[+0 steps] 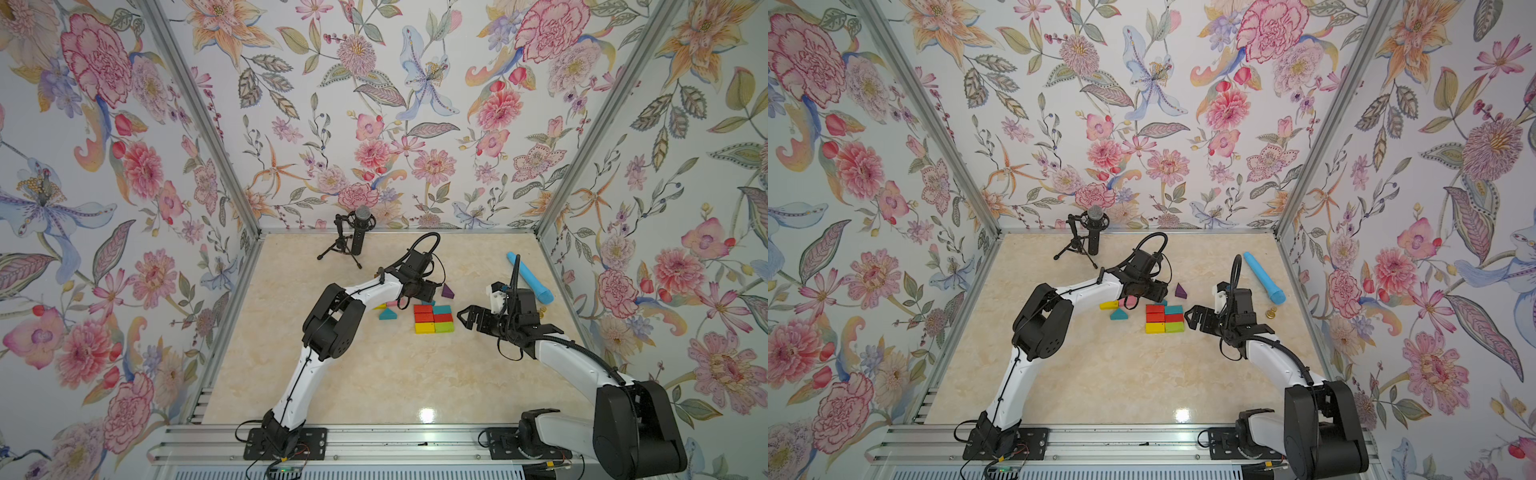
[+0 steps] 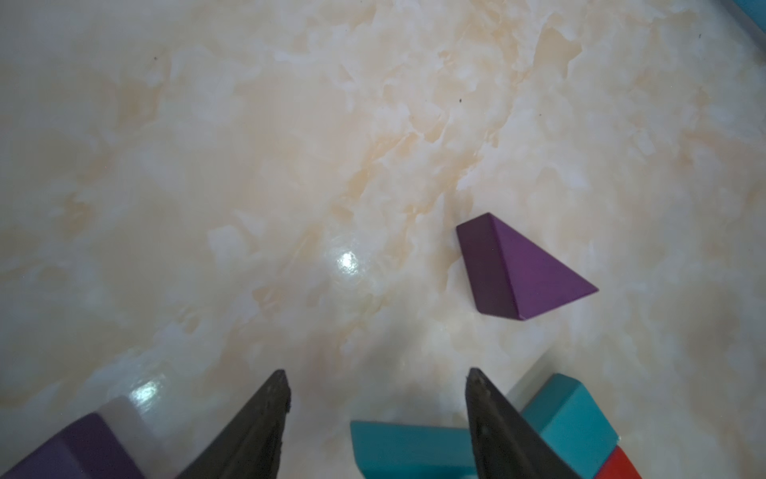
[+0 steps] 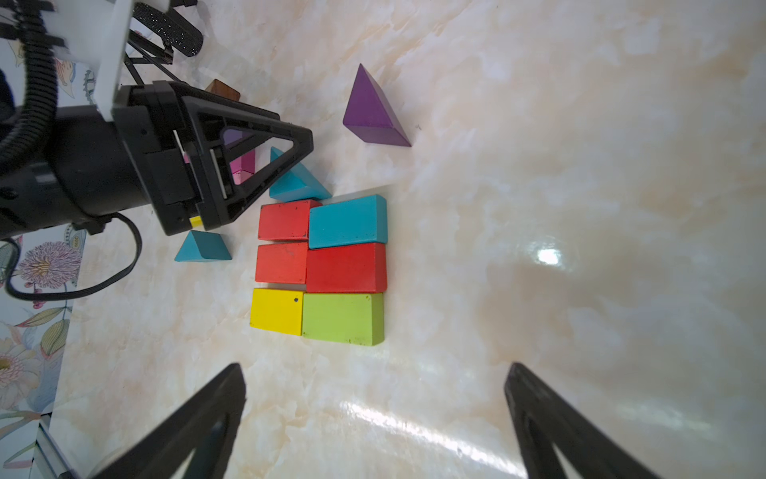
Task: Assemble a piece of candy with building blocks
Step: Assemble the building block at the center of the board.
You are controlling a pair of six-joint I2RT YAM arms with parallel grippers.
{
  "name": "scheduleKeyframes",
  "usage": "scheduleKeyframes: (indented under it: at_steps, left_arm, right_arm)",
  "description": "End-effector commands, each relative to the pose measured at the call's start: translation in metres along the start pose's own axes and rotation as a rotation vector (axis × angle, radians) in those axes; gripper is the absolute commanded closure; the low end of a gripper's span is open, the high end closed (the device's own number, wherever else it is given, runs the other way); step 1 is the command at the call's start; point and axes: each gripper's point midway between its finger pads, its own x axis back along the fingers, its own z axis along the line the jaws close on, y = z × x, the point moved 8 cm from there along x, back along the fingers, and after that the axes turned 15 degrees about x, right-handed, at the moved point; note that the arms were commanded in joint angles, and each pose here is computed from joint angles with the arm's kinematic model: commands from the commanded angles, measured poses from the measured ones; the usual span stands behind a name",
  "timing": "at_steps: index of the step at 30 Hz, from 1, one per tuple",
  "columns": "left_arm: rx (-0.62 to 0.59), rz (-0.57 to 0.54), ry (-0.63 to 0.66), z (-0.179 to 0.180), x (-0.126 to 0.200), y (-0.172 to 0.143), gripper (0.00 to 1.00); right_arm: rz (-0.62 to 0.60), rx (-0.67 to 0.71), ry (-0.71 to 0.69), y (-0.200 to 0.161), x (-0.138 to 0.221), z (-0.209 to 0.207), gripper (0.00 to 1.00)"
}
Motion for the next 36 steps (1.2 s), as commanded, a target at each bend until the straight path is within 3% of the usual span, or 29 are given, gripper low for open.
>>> scheduleKeyframes:
  at_steps: [1,14,36]
  left_arm:
    - [0.015,-0.078,-0.061,-0.010,0.035,0.019,0.31]
    - [0.064,-0.020,-0.132,-0.005,0.034,-0.015,0.33]
    - [0.038,0.015,-0.142,-0.018,0.027,-0.025,0.36]
  right_arm:
    - [-0.025,0.027,-0.009,0.008,0.000,0.002,0.00]
    - [-0.034,0.033,-0.004,0.007,0.003,0.007,0.00]
    - [-0.046,0.041,-0.003,0.009,0.004,0.010,0.00]
